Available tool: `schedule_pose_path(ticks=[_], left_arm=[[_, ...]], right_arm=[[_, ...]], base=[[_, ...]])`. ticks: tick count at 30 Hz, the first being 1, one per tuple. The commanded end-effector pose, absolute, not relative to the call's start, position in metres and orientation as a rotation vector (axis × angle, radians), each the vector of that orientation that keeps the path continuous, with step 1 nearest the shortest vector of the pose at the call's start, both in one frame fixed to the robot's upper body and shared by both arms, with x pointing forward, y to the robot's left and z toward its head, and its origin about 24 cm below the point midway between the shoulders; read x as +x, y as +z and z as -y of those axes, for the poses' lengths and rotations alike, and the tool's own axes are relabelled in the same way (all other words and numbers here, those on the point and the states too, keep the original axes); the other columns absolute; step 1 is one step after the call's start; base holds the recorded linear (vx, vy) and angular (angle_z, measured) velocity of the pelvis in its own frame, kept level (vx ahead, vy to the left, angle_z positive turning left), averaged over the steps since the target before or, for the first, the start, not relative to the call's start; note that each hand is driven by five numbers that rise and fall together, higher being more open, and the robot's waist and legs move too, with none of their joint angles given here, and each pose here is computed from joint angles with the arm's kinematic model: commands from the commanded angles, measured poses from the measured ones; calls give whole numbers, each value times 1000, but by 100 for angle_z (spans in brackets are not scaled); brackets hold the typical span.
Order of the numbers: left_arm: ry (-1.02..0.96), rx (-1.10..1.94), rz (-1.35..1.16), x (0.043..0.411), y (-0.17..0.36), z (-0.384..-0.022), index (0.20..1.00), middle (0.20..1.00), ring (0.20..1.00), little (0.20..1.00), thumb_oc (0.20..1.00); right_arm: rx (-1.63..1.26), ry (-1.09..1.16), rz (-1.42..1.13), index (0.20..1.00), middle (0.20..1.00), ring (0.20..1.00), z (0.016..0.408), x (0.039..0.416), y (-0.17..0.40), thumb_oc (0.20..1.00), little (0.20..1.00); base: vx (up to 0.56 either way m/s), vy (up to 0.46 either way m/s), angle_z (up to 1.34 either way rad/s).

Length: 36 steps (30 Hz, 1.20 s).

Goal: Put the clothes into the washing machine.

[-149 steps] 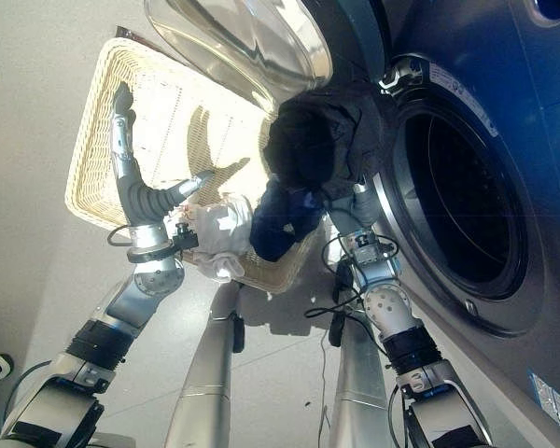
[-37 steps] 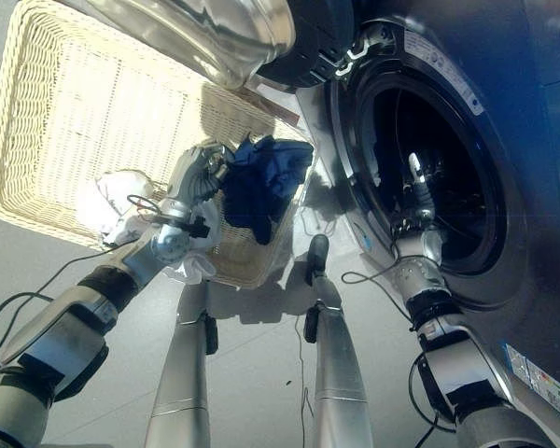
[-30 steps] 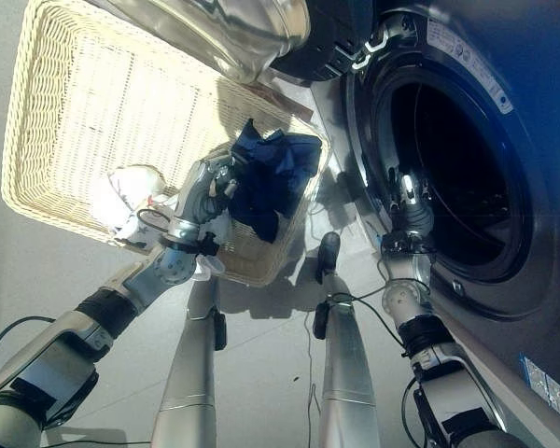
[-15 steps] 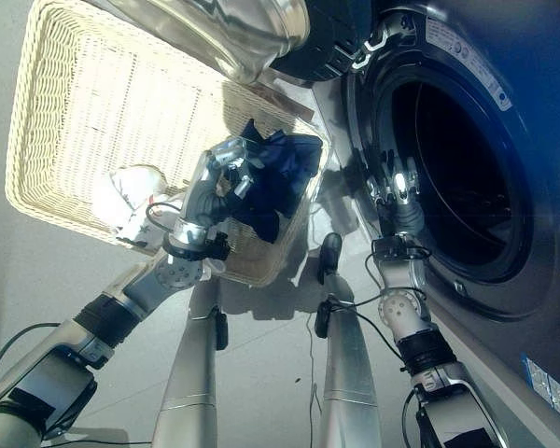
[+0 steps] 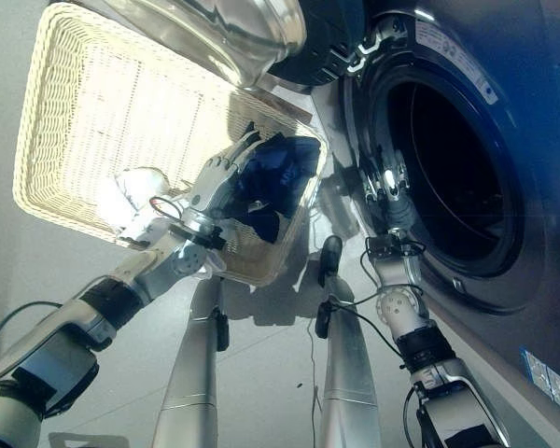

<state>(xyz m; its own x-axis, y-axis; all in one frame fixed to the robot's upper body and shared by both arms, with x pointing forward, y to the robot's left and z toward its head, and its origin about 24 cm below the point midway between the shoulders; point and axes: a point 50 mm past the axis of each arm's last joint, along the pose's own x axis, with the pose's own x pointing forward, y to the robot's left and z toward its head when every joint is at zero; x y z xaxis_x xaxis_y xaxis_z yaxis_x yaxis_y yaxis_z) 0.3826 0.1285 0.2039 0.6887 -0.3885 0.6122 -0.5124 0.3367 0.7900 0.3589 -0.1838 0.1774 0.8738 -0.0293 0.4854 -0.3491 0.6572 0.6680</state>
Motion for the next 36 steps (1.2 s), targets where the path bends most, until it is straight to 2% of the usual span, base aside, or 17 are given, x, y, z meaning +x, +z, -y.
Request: schedule_pose_path(ticks=[1,6,17,34,35,36], left_arm=[[192,1230,895,391,233,-126,1000,1000,1000,1000,1000],[267,1255,840,403,244,-136,1000,1000,1000,1000,1000],[265,1315,791,410,241,-140,1000,1000,1000,1000,1000],[49,1444,467,423,214,-144,1000,1000,1000,1000,1000],[33,1449,432,424,211,-146,721,721,721,721,721],[29,1450,423,424,209,-146,586,586,586,586,586]], right_arm=[[809,260,556,1000,1000,1000,189,357,194,1000,1000],[815,287,547,1000,1000,1000,178,367,195,1000,1000],[816,319,555,1000,1000,1000,165,372,198,1000,1000],[835,351,565,1000,1000,1000,150,378,199,1000,1000],[844,354,562,1000,1000,1000,150,378,198,1000,1000],[845,355,561,1000,1000,1000,150,378,198,1000,1000]], base=[[5,63,-7],[6,33,-11],[2,10,-3],[0,0,0],[0,0,0],[0,0,0]])
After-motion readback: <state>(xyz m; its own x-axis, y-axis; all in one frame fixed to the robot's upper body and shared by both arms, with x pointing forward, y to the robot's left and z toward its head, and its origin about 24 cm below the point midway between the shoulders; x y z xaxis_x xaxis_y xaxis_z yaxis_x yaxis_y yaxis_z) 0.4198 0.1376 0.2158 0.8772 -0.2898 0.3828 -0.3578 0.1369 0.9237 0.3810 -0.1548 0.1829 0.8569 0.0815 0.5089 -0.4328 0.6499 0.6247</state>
